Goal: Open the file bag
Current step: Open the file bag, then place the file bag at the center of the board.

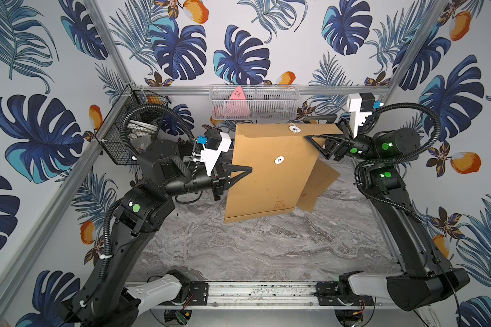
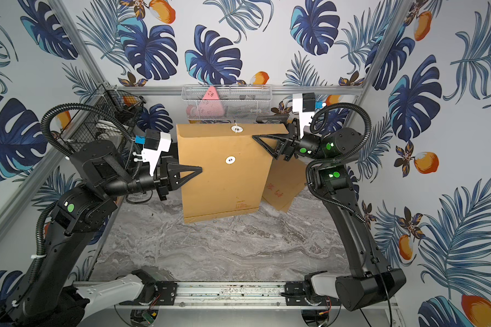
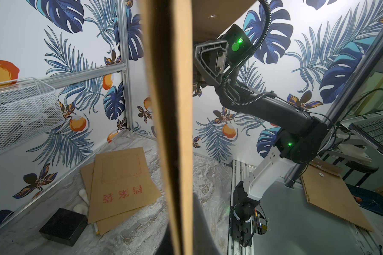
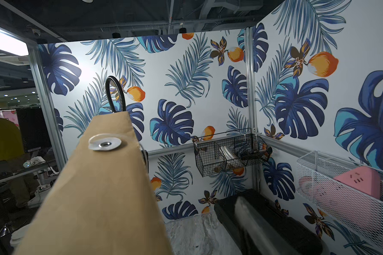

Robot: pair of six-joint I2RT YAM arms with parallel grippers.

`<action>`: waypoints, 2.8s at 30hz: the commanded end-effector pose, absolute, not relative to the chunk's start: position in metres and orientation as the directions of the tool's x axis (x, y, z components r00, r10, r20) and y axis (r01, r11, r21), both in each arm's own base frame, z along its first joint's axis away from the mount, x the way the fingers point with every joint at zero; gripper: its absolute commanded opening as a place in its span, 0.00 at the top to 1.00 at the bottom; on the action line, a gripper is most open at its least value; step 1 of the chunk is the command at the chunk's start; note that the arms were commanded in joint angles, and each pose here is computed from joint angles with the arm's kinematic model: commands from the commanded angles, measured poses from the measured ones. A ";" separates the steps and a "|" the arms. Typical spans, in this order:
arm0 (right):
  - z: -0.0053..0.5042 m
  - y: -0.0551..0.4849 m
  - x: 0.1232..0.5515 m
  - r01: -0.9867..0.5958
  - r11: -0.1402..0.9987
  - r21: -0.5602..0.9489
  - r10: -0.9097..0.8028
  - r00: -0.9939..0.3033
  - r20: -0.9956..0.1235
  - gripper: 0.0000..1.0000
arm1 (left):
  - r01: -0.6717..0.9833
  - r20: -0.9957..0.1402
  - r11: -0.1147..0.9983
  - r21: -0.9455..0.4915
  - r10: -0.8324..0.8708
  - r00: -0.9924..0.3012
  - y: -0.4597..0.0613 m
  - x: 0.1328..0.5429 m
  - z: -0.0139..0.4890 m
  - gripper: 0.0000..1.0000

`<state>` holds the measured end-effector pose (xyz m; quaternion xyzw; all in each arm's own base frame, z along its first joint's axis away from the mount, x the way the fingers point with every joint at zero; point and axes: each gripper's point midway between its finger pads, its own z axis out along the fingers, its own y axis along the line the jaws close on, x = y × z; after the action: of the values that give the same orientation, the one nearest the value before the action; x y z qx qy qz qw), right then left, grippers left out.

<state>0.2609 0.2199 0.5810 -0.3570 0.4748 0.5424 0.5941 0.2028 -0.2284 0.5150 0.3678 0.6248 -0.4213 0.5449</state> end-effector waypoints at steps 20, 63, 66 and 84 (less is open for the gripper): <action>0.595 0.217 0.235 -0.993 0.099 0.069 0.313 -0.035 -0.949 0.65 | 0.916 -0.992 0.382 -0.121 -0.011 -0.126 -0.227 0.202 0.512 1.00; 0.459 0.322 0.276 -0.805 0.297 0.514 0.150 -0.492 -0.858 1.00 | 0.032 -0.915 0.982 -0.188 -0.163 -0.369 -0.055 0.335 0.421 0.03; 0.405 0.315 0.317 -0.671 0.451 0.589 0.167 -0.585 -0.793 1.00 | 0.012 -0.912 0.987 -0.163 -0.146 -0.383 -0.048 0.324 0.413 0.03; 0.159 0.383 0.411 -0.343 0.524 0.780 0.134 -0.871 -0.473 1.00 | -0.082 -0.526 0.940 -0.332 -0.257 -0.811 -0.090 0.336 0.191 0.07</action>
<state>0.4045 0.3670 0.1508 -0.0487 0.8506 0.4729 0.2245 0.3278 -0.0886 0.1982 -0.0601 0.9465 -0.1359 0.2863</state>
